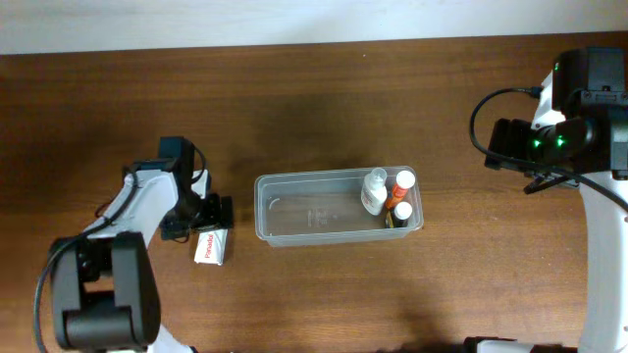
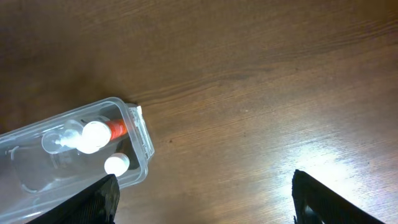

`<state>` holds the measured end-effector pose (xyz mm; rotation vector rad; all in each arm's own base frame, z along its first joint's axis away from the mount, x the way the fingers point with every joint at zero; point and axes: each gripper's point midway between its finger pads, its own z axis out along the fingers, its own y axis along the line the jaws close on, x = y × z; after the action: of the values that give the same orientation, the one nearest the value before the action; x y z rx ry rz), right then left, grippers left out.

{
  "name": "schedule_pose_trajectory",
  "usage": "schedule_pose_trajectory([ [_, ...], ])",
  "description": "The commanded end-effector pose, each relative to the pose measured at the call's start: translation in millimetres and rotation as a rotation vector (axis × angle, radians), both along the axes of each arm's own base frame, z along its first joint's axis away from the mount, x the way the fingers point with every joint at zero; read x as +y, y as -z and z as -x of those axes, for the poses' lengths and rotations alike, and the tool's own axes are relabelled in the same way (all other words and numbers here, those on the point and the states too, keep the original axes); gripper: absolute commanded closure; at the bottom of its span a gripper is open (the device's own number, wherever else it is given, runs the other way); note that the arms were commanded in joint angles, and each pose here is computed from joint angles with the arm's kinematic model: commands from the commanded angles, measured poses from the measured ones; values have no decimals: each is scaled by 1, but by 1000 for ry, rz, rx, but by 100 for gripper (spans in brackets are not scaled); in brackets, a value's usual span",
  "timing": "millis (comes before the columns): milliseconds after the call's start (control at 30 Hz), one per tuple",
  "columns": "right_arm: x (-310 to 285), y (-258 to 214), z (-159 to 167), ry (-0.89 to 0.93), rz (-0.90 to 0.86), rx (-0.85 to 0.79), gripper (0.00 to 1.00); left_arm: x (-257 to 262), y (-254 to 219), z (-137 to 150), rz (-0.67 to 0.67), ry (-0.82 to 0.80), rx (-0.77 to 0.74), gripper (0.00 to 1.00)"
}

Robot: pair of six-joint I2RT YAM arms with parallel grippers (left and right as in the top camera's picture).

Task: Pack container
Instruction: 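Grasp the white Panadol box with left gripper and drop it in container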

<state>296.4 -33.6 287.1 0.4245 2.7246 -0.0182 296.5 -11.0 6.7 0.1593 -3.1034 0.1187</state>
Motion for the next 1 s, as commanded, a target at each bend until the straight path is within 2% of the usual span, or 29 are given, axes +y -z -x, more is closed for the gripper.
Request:
schedule_pose_trajectory([
  [0, 0, 4, -1, -1, -8, 12, 20, -8, 7, 0, -3, 47, 21, 11],
  [33, 0, 4, -1, -1, -8, 12, 20, -10, 8, 0, -3, 55, 20, 21],
  [133, 0, 4, -1, -1, -8, 12, 20, -15, 7, 1, -3, 71, 22, 42],
  [367, 0, 4, -1, -1, -8, 13, 20, -19, 7, 5, -3, 85, 37, 59],
  [567, 0, 4, -1, -1, -8, 13, 20, -19, -18, 2, -3, 85, 10, 60],
  [800, 0, 4, -1, -1, -8, 13, 20, -37, -130, -40, 10, 132, -296, 60],
  [900, -1, 4, -1, -1, -8, 13, 20, -84, -188, -50, 32, 339, -523, 60],
  [967, -1, 4, -1, 0, -6, 13, 20, -117, -205, -47, 43, 502, -612, 60],
])
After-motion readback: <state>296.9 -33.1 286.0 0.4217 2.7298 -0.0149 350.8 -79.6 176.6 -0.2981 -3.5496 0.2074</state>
